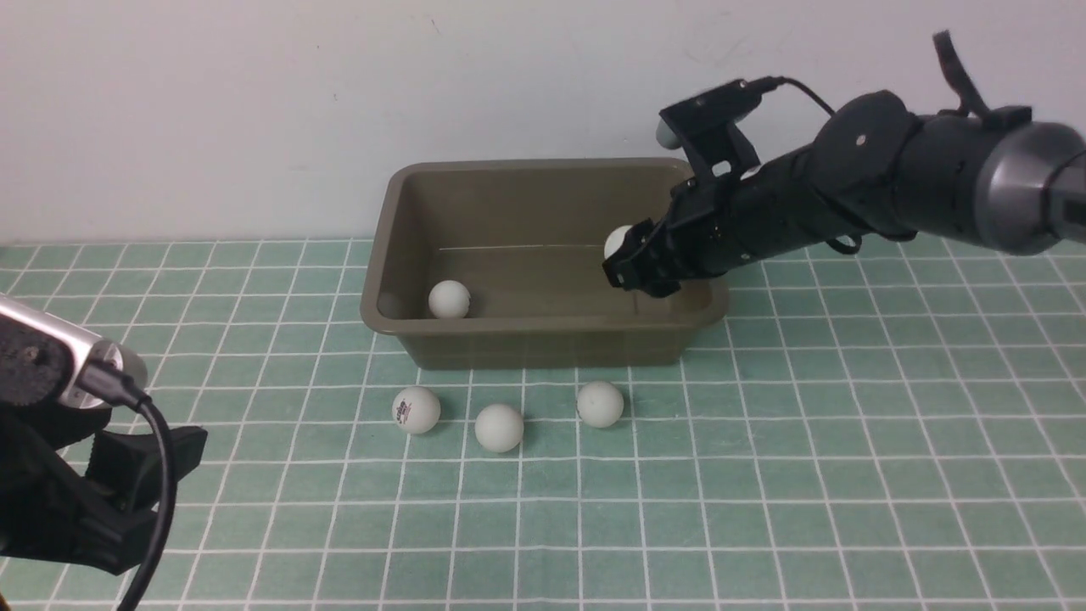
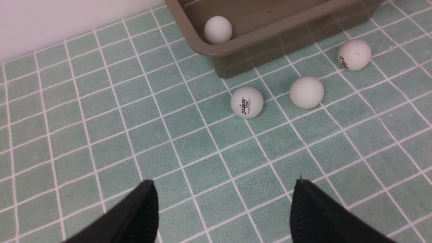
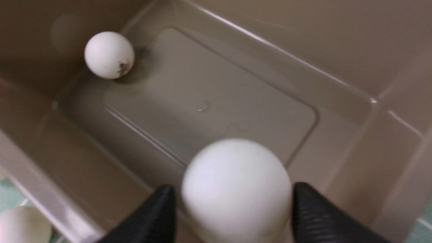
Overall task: Put the table tennis balls in the box on the green coffee tablecloth.
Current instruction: 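Release the ping pong ball into the bin and lift the gripper away, then reach for and grasp a ping pong ball on the table beside the basket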
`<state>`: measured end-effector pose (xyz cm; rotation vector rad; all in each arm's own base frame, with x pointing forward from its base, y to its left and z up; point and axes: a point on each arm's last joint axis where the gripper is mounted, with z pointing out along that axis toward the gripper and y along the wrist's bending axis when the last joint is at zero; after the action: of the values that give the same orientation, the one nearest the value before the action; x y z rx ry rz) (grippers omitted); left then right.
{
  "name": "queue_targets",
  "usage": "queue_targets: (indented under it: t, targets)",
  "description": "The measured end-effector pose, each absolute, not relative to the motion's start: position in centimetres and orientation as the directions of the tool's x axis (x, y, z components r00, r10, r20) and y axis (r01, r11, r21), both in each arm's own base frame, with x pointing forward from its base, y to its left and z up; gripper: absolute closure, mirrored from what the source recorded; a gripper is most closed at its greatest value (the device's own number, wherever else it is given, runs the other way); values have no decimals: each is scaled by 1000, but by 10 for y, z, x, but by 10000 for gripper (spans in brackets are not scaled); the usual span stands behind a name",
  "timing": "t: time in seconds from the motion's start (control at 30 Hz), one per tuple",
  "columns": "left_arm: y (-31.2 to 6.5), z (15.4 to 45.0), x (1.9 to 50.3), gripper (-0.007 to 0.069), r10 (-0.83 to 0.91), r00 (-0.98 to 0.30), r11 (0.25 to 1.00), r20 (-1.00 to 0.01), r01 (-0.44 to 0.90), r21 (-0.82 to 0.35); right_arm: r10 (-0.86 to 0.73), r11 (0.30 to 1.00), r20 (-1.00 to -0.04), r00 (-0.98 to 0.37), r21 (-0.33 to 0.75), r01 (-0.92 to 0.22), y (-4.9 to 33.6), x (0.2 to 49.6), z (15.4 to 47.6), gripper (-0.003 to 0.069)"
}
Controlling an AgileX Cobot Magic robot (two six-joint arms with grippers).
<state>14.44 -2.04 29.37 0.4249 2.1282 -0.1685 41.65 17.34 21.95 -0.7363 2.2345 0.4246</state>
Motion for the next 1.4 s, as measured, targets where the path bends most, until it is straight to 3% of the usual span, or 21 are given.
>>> queue_targets:
  t: [0.1,0.2,0.5,0.7,0.93,1.2,1.4]
  targets:
    - [-20,294,144,154,237,-510,930,-827,364,42,-366,790,-736,-569,77,-608,168,419,222,151]
    - [-21,294,144,154,238,-511,930,-826,366,41,-357,794,-749,-557,70,-604,164,418,231,93]
    - [-21,293,144,154,239,-513,929,-824,369,40,-280,836,-862,-423,-2,-549,134,404,308,102]
    - [-21,293,144,154,240,-513,929,-824,368,41,-224,879,-934,-280,-69,-472,87,369,388,111]
    - [-20,294,145,154,239,-508,930,-828,364,45,-253,854,-941,-225,-108,-509,78,320,434,113]
    - [-20,295,145,154,236,-501,933,-833,357,50,-307,806,-909,-282,-91,-586,95,291,435,113]
    - [-19,295,146,154,235,-498,934,-835,354,52,-356,859,-830,-429,-110,-500,89,293,387,113]
